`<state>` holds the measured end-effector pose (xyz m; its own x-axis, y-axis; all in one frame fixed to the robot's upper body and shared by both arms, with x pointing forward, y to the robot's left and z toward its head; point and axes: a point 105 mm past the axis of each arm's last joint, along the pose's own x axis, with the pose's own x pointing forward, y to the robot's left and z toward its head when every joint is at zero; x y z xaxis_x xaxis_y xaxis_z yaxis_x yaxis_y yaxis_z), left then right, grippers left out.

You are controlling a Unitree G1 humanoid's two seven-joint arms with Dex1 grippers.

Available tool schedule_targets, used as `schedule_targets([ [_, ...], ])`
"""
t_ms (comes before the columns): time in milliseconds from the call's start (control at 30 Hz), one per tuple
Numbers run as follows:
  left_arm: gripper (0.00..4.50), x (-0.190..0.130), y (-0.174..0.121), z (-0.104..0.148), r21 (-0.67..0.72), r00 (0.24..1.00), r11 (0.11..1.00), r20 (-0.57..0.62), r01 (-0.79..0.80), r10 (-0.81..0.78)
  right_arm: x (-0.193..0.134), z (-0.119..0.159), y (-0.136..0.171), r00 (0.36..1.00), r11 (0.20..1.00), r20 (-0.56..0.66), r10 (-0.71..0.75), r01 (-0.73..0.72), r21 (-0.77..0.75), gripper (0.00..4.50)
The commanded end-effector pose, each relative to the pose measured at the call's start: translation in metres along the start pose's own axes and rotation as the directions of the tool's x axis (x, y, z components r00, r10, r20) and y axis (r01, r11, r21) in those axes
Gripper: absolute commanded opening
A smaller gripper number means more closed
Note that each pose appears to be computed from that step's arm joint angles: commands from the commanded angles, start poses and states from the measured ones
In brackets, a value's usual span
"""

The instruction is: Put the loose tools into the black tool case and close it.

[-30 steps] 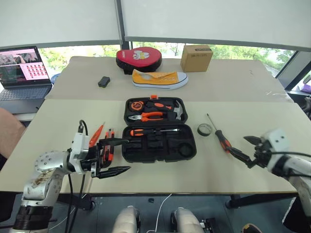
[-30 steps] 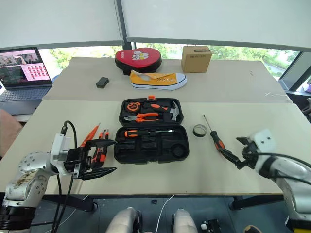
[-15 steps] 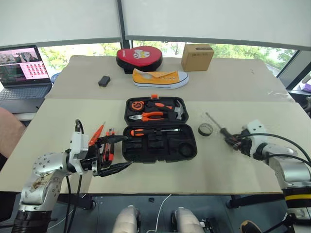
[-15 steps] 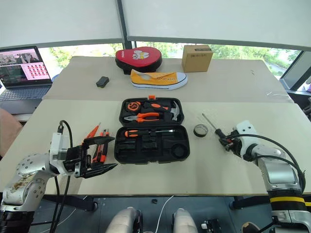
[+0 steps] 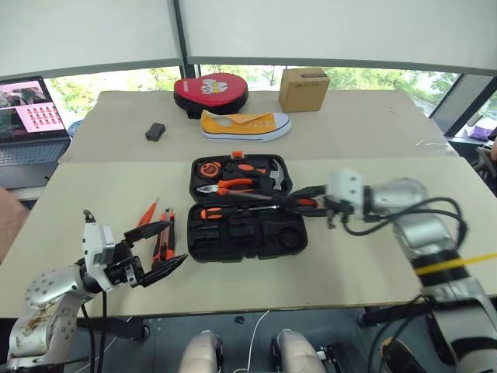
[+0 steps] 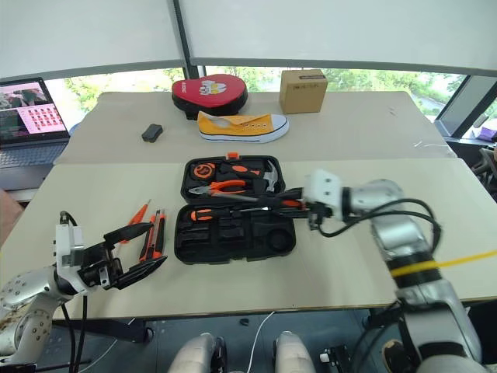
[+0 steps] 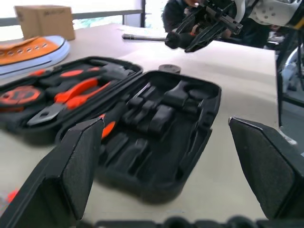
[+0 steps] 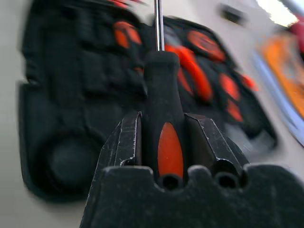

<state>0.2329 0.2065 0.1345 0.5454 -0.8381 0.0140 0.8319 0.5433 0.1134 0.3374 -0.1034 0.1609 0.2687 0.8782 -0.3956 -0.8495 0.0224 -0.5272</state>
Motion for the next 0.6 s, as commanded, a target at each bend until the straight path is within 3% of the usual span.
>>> schedule_targets([
  [33,4.50,-0.001,-0.004,0.006,0.040,1.000,0.999,0.005,-0.002,0.002,0.017,-0.003,0.001,0.995,0.996,-0.067,0.074,-0.077,-0.034,1.03],
  [600,4.50,-0.003,-0.011,0.001,0.037,1.000,0.999,-0.012,-0.023,0.023,0.029,-0.031,-0.006,0.975,0.994,-0.193,0.107,-0.110,-0.004,1.03],
])
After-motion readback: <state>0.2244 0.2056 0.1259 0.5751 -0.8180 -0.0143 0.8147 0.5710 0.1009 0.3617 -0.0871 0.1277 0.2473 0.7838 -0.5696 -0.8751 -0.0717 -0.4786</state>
